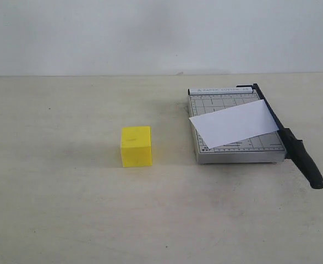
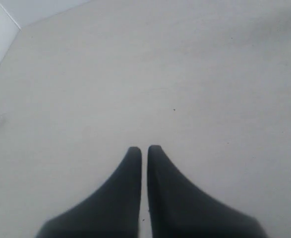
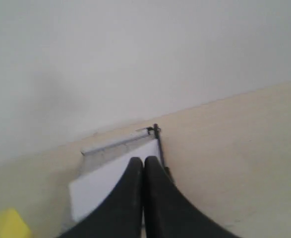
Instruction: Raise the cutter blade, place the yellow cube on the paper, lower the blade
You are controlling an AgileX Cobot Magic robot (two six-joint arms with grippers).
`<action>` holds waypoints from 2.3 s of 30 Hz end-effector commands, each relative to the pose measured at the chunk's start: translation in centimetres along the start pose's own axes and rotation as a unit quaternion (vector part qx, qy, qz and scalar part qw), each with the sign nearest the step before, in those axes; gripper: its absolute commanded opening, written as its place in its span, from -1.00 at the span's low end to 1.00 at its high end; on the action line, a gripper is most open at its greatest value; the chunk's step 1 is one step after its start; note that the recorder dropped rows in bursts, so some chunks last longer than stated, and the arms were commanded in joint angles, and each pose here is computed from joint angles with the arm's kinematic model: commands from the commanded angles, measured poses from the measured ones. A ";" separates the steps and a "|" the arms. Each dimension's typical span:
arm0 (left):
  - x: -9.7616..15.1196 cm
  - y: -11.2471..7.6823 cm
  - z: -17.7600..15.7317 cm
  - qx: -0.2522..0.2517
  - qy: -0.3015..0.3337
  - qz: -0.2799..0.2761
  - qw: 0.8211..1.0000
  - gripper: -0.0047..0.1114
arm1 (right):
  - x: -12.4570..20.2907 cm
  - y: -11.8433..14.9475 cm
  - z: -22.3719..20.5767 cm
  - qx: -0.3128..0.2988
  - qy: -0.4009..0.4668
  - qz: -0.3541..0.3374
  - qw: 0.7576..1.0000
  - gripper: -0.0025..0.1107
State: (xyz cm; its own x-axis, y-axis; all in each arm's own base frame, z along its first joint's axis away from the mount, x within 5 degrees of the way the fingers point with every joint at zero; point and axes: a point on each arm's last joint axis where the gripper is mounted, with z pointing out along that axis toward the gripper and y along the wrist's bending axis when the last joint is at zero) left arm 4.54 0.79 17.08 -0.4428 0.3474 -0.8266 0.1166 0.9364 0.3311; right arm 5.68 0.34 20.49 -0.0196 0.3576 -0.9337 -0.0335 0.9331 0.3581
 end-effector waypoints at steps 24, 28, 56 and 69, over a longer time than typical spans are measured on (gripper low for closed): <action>-0.2 0.1 -0.1 -0.004 -0.005 -0.004 1.000 -0.84 | -7.8 4.3 6.4 -0.003 0.304 -0.070 0.950 0.09; -0.2 0.1 -0.1 -0.004 -0.005 -0.004 1.000 -0.84 | -8.3 4.3 15.5 0.009 0.470 -0.098 0.877 0.09; -0.2 0.1 -0.1 -0.004 -0.005 -0.004 1.000 -0.84 | 5.2 -2.1 26.1 0.038 0.662 -0.133 0.737 0.09; -0.2 0.1 -0.1 -0.004 -0.005 -0.004 1.000 -0.84 | 4.7 -1.8 26.4 0.026 0.645 -0.141 0.751 -0.91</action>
State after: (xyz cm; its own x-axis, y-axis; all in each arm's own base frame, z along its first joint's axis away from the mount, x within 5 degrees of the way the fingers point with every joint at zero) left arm 4.54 0.79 17.08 -0.4428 0.3474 -0.8266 0.1166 0.9364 0.3311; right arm 31.72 1.43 14.35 -0.9857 -0.1190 -0.1194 -0.1349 0.9815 0.1357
